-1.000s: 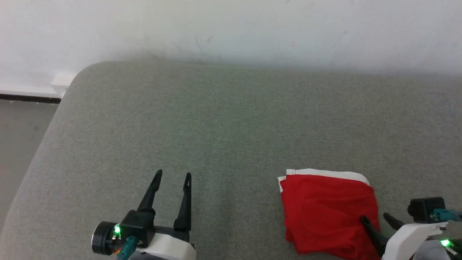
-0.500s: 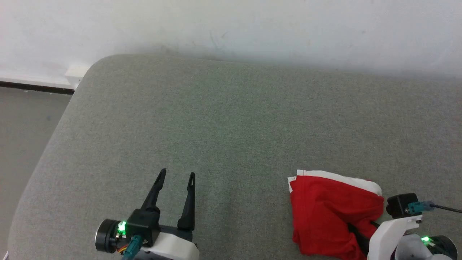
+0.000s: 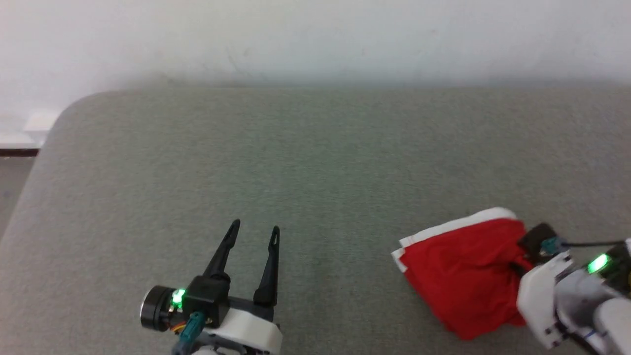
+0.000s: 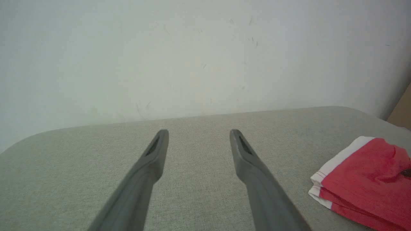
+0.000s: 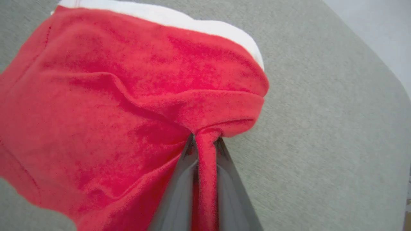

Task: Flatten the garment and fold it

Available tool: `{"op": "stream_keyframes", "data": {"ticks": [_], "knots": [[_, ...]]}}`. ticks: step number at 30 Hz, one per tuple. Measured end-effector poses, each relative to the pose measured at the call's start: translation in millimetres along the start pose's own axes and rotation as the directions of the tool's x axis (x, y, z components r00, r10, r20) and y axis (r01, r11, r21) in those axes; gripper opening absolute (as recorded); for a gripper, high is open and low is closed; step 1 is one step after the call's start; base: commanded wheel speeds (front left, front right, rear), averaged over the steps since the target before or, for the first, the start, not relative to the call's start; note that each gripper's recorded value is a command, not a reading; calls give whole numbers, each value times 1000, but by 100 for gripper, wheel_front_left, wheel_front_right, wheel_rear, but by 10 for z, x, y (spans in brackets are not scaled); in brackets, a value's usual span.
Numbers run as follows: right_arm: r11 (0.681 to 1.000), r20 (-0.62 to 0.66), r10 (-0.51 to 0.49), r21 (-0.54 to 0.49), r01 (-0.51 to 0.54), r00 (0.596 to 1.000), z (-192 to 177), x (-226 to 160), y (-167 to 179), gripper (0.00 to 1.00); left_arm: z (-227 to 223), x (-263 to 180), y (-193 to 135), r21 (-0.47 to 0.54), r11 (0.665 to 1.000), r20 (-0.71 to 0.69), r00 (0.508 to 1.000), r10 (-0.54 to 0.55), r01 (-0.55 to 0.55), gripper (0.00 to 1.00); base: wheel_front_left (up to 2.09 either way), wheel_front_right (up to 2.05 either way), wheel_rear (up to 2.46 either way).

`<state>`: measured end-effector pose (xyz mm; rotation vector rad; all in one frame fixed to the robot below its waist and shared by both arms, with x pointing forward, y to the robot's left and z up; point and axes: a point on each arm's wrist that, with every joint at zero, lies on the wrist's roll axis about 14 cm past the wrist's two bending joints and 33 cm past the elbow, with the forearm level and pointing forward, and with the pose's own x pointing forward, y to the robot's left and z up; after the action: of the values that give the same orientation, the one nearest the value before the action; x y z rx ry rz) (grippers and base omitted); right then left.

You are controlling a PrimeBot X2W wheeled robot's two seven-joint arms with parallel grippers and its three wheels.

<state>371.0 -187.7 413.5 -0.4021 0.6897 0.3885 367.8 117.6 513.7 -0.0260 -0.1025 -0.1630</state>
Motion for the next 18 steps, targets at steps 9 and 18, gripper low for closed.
{"op": "stream_keyframes", "data": {"ticks": [9, 18], "knots": [[944, -89, -292, -189, 271, 952, -278, -434, -1369, 0, -12, 540, -454, -20, 988, 36, 987, -154, 155, 100, 0, 0, 0], [869, -213, -493, -161, 467, 844, -854, -584, -2352, 0, -299, 984, -677, -52, 969, 23, 971, -239, 240, 100, 0, 0, 0]]}}
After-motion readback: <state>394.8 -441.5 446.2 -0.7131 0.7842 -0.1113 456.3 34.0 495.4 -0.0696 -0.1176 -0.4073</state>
